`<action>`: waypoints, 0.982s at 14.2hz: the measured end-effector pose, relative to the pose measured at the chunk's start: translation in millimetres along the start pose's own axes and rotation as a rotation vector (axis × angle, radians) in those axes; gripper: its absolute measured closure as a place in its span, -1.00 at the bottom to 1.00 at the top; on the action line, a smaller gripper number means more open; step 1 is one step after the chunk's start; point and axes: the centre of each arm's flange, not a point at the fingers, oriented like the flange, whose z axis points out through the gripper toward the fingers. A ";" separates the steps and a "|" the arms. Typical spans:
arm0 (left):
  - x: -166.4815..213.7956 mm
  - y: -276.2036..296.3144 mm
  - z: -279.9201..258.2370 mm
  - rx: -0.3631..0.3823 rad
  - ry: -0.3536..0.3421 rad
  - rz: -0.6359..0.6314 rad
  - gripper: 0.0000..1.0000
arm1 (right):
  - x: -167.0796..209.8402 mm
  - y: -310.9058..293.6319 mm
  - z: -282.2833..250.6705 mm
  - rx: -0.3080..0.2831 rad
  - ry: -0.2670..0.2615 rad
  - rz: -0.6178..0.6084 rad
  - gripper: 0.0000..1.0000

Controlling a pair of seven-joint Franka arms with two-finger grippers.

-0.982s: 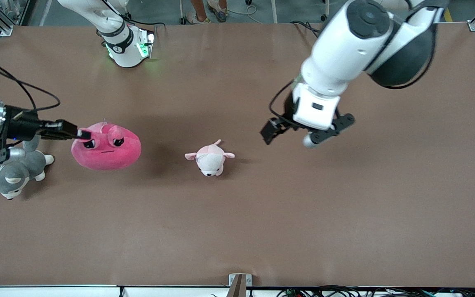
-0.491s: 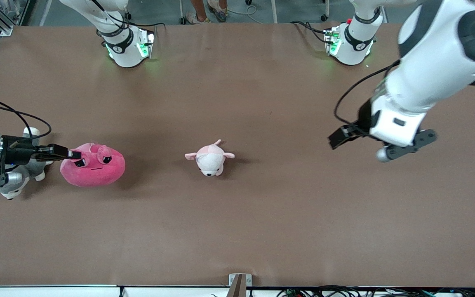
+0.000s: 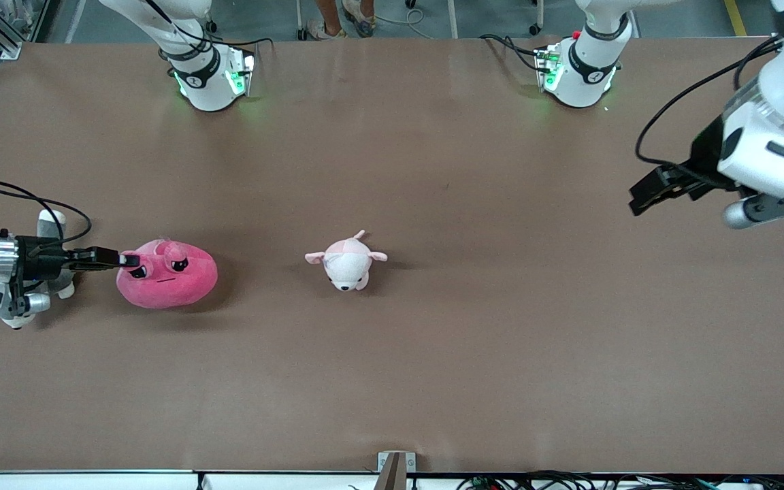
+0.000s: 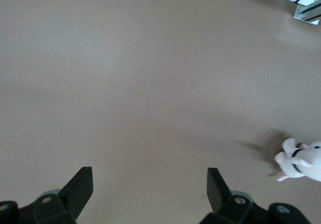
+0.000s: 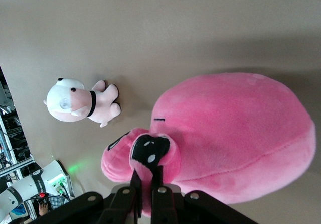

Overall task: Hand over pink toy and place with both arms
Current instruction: 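Lower the pink plush beside the grey cat with the right gripper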

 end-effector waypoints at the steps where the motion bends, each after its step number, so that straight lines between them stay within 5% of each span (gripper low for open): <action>1: -2.5 -11.5 -3.2 0.012 0.002 0.027 -1.00 | 0.0 2.2 3.3 0.005 -0.012 0.004 0.81; 7: -24.6 -63.8 -7.2 0.058 -0.020 0.184 -1.00 | 2.0 12.0 20.5 0.024 -0.059 0.019 0.82; 14: -53.0 -65.4 -8.2 0.053 -0.038 0.224 -1.00 | 7.5 27.8 41.9 0.037 -0.093 0.024 0.82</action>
